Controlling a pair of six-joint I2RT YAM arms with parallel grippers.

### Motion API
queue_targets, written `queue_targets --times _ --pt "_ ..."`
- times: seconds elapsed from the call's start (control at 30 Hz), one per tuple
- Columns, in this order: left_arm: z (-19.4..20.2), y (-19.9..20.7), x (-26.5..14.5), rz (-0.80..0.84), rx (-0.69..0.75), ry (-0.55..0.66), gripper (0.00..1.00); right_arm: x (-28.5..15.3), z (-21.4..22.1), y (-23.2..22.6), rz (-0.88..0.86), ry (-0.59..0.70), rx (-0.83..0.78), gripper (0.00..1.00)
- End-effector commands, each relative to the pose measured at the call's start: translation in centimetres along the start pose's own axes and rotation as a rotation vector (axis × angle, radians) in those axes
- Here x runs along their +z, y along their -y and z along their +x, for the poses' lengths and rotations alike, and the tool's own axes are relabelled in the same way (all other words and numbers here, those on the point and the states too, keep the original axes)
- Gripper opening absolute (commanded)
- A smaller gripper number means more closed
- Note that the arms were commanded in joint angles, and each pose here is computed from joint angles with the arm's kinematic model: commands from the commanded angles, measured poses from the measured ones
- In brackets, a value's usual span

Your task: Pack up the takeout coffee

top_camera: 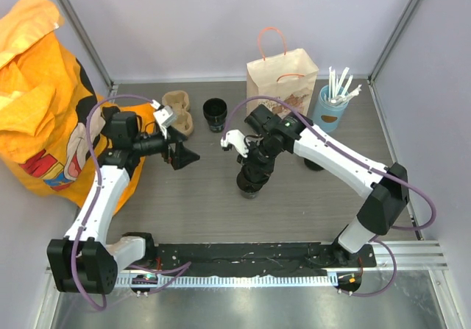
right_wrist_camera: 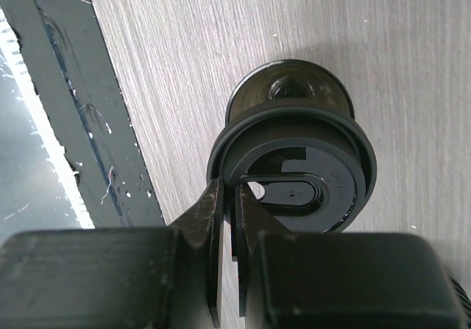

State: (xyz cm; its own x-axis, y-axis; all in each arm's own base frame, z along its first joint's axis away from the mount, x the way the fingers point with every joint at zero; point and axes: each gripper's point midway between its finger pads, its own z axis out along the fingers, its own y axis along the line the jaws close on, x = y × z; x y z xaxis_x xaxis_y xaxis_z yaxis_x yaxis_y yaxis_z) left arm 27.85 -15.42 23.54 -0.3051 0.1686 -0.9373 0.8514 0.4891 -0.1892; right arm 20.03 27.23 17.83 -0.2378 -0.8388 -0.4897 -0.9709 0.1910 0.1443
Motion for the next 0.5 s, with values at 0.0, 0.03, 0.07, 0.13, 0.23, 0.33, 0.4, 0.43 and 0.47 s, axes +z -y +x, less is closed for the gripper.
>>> queue_targets --times 0.0,0.03,0.07,0.13,0.23,0.33,0.4,0.43,0.47 --pt "0.4 -0.2 0.0 -0.04 0.03 0.044 1.0 1.7 -0.3 0.3 0.018 0.007 0.039 0.01" --pt "0.4 -0.8 -0.2 -0.083 0.034 0.039 1.0 2.1 -0.1 1.0 0.05 0.003 0.043 0.01" --pt "0.4 -1.2 -0.3 -0.106 0.025 0.033 1.0 2.5 -0.1 1.2 0.061 0.0 0.05 0.01" --pt "0.1 -1.2 -0.4 -0.113 0.037 0.033 1.0 2.8 -0.1 1.7 0.087 -0.003 0.058 0.01" --pt "-0.1 -1.0 -0.6 -0.11 0.038 0.037 1.0 3.0 -0.5 1.9 0.108 -0.008 0.06 0.01" --pt "0.0 -1.0 -0.6 -0.115 0.031 0.034 1.0 3.3 -0.5 2.0 0.121 -0.024 0.055 0.01" --pt "0.2 -1.0 -0.7 -0.119 0.035 0.029 1.0 3.8 -0.4 1.8 0.126 -0.042 0.044 0.01" --pt "0.1 -1.0 -0.7 -0.12 0.036 0.03 1.0 3.9 -0.4 1.8 0.124 -0.045 0.04 0.01" --pt "0.2 -1.0 -0.7 -0.122 0.038 0.03 0.99 4.1 -0.4 1.5 0.122 -0.052 0.031 0.01"
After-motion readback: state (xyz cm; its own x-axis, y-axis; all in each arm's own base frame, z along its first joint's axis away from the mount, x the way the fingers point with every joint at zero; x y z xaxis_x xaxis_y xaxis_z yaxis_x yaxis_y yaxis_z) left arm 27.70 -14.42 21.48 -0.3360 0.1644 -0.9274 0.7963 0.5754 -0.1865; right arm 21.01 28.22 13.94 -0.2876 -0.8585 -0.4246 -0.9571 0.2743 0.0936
